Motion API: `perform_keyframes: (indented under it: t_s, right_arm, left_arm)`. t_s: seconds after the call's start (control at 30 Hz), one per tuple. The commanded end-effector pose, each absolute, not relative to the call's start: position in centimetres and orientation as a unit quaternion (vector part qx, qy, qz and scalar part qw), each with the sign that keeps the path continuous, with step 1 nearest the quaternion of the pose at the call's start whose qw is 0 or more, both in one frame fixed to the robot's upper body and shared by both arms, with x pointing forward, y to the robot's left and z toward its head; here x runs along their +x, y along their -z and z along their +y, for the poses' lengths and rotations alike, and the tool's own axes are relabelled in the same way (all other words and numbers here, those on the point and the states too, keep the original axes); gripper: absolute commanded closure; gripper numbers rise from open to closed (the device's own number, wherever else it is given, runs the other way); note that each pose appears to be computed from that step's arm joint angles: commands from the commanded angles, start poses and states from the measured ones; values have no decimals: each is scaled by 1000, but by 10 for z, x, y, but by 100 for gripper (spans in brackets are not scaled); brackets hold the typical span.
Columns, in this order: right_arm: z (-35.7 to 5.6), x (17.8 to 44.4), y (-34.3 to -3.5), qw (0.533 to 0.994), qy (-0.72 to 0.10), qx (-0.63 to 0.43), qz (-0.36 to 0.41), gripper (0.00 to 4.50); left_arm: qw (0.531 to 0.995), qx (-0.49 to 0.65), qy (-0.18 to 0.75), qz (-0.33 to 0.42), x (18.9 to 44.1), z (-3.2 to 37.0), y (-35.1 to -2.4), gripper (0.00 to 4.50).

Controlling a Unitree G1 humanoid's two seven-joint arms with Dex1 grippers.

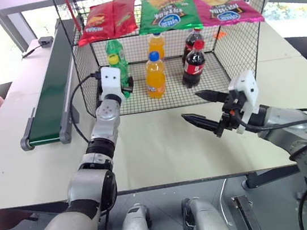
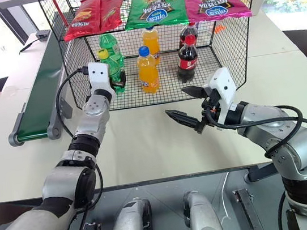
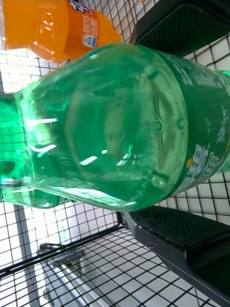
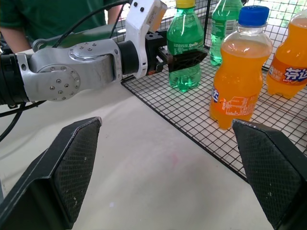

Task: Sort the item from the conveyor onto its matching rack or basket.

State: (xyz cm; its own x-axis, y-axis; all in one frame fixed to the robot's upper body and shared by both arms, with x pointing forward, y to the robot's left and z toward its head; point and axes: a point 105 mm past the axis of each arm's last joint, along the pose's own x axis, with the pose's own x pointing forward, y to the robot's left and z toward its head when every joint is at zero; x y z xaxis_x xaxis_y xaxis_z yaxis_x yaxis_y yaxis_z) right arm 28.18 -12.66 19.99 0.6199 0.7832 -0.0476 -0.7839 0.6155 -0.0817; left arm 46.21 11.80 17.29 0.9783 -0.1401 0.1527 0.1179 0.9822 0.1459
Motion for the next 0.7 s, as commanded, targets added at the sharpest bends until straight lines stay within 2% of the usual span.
perform_keyframes:
  t_s: [0.03, 0.3, 0.5, 0.6, 0.7]
  right_arm:
    - [-125, 279, -209, 896, -441, -54, -17, 0]
    - [-124, 278, -207, 895, -442, -52, -15, 0]
    - [-129, 277, -206, 898, -438, -51, -11, 0]
    - [-135, 280, -203, 901, -432, -39, -5, 0]
    - [-142, 285, -194, 906, -422, -32, 7, 0]
  left_arm:
    - [990, 59, 68, -108, 455, 122, -193, 6]
    - [986, 76, 99, -106, 420, 129, -205, 6]
    - [970, 56, 207, -117, 360, 139, -225, 6]
    - [959, 62, 259, -93, 330, 147, -220, 6]
    - [958, 62, 274, -64, 311, 161, -208, 6]
